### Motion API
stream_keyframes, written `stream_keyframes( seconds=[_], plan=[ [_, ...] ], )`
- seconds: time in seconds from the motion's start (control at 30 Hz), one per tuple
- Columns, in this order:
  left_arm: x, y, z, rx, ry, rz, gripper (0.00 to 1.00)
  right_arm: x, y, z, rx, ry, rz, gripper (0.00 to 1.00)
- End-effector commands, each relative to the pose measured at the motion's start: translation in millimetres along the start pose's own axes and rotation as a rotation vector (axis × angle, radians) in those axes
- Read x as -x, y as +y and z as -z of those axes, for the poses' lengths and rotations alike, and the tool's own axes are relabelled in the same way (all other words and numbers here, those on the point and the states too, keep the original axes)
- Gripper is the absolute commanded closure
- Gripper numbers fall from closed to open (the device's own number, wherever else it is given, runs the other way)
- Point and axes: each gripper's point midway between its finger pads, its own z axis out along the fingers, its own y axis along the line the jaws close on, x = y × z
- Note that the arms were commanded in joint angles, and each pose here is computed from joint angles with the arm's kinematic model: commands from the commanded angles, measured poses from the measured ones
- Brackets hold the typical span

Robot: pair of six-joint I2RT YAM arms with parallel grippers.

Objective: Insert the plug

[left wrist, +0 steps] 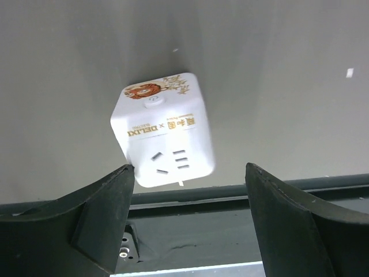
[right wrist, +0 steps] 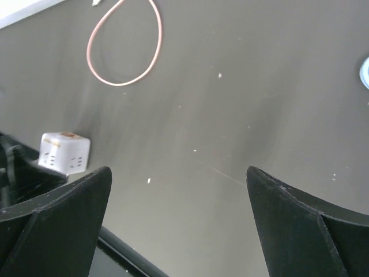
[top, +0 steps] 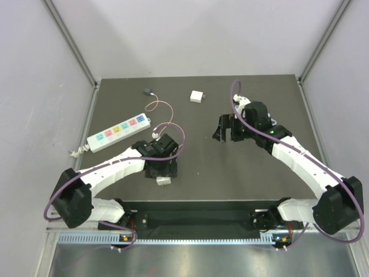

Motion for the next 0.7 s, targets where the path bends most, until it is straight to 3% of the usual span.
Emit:
stream_keyframes(
  seconds=[0.0,0.33,0.4,0.43,0.5,0.6,0.67],
  plan=[
    [-5,-1,-8,0.012,0.019,0.031,0.18,23,22,12,0.082,-0.106,0.044,0.0],
    [0,1,-25,0.089,0.014,0.015,0.22,17,21,19,0.09,-0.124,0.085,0.0],
    [3,-2,-26,0.079,0.005,0.004,0.27,19,22,21,0.097,-0.138,0.093,0.0],
    [5,-5,-26,0.067,-0.002,-0.002,0.33,16,22,21,0.103,-0.134,0.098,0.0],
    [13,-13,-20,0.037,-0.018,-0.036,0.64,16,28,25,0.133,-0.145,0.109,0.0],
    [30,-30,3,-0.056,-0.079,-0.117,1.0,16,42,31,0.227,-0.188,0.159,0.0],
    [35,-50,21,-0.182,-0.101,-0.203,1.0,16,50,35,0.284,-0.229,0.198,0.0]
  ],
)
